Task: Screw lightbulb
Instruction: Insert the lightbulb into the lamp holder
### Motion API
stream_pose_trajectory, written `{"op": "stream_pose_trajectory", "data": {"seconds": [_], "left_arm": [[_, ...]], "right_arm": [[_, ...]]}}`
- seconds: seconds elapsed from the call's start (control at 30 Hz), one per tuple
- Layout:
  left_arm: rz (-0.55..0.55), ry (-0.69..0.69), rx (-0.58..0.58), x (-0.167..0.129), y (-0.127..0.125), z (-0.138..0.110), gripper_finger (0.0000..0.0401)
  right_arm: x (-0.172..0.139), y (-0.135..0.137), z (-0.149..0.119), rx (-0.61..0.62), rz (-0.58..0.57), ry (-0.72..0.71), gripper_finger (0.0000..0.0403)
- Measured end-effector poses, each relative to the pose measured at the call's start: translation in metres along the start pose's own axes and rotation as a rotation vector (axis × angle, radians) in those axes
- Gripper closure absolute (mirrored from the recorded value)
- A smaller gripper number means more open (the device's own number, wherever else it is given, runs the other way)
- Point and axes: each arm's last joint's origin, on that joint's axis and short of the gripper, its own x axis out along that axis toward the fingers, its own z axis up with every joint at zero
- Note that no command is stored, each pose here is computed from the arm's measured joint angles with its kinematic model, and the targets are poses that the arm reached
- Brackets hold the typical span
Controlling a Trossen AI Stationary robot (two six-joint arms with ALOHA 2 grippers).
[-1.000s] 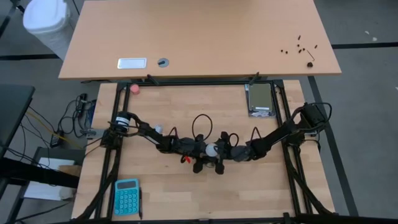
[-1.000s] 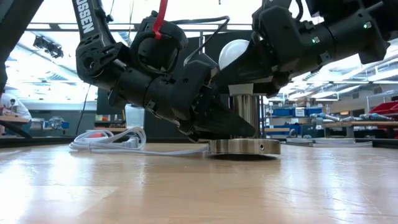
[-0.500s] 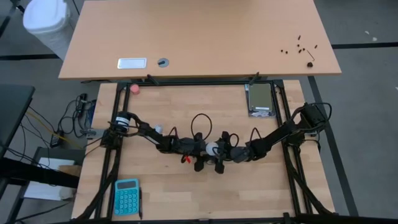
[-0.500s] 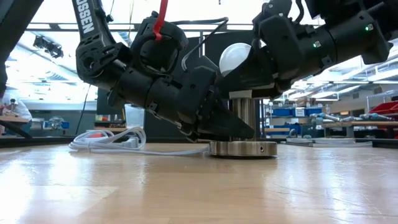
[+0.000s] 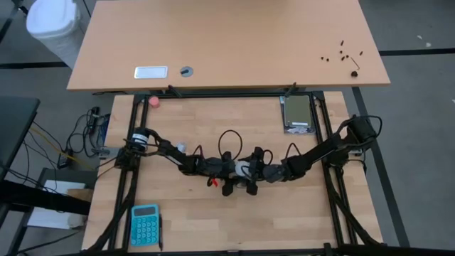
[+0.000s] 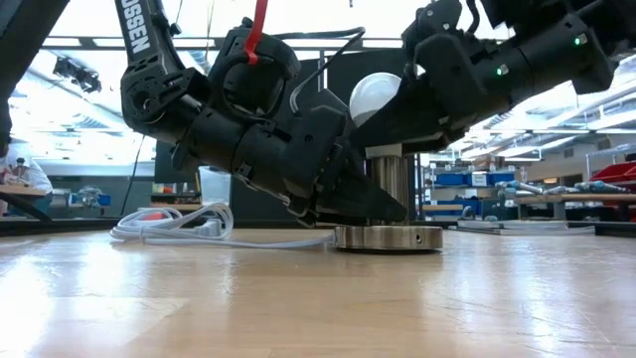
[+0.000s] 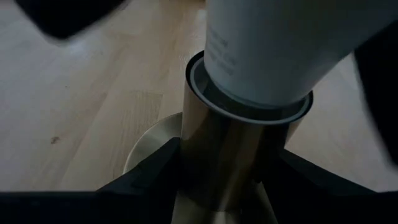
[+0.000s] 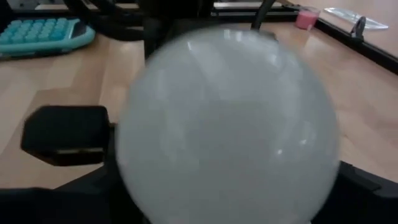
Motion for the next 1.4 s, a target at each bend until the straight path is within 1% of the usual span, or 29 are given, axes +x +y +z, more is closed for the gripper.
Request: {"op": "stream_pose_trajectory", "data": {"seconds": [0.13, 0.33, 0.67, 0.9, 1.0, 1.13, 1.27, 1.4], "left_arm": [[0.0, 0.0, 0.0, 0.0, 0.0, 0.0, 0.0188], [0.0, 0.0, 0.0, 0.0, 0.0, 0.0, 0.0188], [-0.001, 0.001, 0.001, 0.0, -0.001, 0.0, 0.0188], [0.006, 0.004, 0.0, 0.0, -0.001, -0.001, 0.0188], [0.008, 0.003, -0.003, 0.0, -0.001, -0.001, 0.0188], [0.009, 0.003, -0.005, 0.0, -0.001, -0.001, 0.0188], [0.012, 0.004, -0.005, 0.0, -0.001, -0.001, 0.0188], [0.024, 0.011, -0.011, 0.0, 0.0, -0.002, 0.0188]], "right_arm": [[-0.005, -0.001, 0.002, -0.02, 0.042, 0.038, 0.0052], [-0.011, -0.004, 0.0, -0.063, 0.052, 0.119, 0.0052], [-0.02, 0.002, 0.0, -0.086, 0.103, 0.146, 0.0052], [-0.029, 0.004, 0.007, -0.075, 0.122, 0.132, 0.0054], [-0.03, 0.004, 0.007, -0.06, 0.145, 0.142, 0.0054], [-0.03, 0.004, 0.003, -0.046, 0.139, 0.171, 0.0055], [-0.033, 0.008, 0.003, -0.045, 0.153, 0.169, 0.0055], [-0.035, 0.011, 0.002, -0.018, 0.161, 0.172, 0.0055]]}}
